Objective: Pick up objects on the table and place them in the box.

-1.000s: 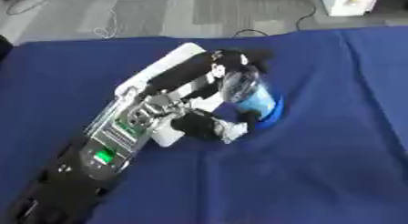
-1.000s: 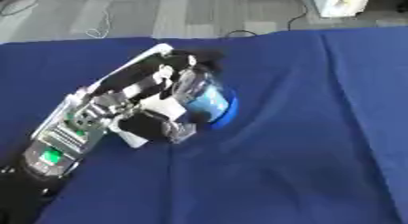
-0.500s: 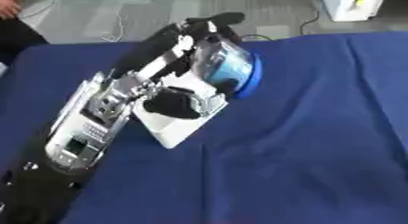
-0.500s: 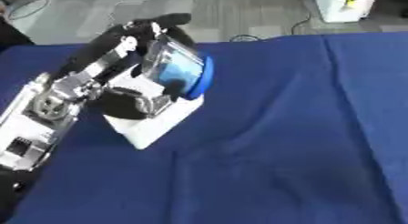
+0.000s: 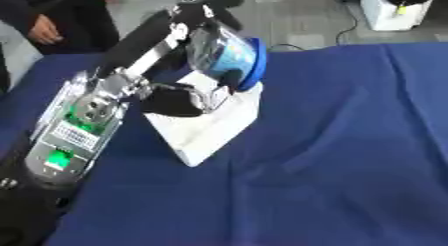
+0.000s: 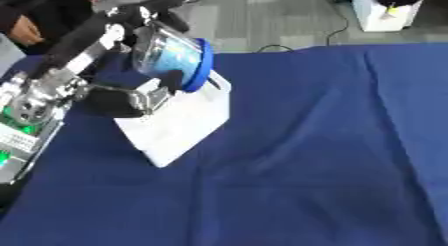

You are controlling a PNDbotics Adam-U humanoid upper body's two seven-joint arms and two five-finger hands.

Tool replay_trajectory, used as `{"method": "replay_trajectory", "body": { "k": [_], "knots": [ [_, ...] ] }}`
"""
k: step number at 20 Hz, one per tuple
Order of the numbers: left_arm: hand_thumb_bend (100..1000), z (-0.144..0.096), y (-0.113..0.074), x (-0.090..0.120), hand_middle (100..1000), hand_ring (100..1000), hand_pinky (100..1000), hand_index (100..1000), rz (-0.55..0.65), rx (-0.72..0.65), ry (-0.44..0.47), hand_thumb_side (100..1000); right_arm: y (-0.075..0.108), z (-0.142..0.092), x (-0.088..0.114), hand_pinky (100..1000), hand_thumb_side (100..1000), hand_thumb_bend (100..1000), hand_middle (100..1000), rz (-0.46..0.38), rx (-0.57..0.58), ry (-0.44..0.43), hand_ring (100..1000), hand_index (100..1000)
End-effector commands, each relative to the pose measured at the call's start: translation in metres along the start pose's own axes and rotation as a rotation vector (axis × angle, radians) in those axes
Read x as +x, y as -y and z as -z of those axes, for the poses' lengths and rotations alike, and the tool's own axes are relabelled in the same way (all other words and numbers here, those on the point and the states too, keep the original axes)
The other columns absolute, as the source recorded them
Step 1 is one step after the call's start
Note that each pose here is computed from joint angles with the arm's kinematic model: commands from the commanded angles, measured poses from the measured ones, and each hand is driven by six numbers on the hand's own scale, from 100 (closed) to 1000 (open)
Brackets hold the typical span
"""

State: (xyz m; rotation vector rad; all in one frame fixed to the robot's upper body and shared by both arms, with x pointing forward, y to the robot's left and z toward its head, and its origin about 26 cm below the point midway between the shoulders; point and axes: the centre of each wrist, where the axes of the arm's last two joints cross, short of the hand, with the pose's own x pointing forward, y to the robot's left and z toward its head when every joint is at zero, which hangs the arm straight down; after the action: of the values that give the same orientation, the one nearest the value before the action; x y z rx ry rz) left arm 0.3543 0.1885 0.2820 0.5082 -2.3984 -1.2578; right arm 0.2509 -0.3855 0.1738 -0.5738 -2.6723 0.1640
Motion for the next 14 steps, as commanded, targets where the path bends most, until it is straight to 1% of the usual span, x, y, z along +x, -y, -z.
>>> {"method": "replay_trajectory", "body": {
  "k": [1,5,14],
  "knots": [
    [100,0.002,-0.017,-0.003,100,100,100,175,0.061,0.006,-0.008,323,0.006,0.009,0.005,899,963,100,843,-0.020,0.028,0.032,825,883],
    [100,0.004,-0.021,-0.011,100,100,100,175,0.103,-0.019,-0.028,311,0.006,0.008,0.005,899,962,100,843,-0.021,0.031,0.031,826,884],
    [100,0.004,-0.024,-0.032,100,100,100,175,0.194,-0.040,-0.116,294,0.006,0.009,0.005,900,962,100,844,-0.019,0.033,0.032,826,884]
  ]
}}
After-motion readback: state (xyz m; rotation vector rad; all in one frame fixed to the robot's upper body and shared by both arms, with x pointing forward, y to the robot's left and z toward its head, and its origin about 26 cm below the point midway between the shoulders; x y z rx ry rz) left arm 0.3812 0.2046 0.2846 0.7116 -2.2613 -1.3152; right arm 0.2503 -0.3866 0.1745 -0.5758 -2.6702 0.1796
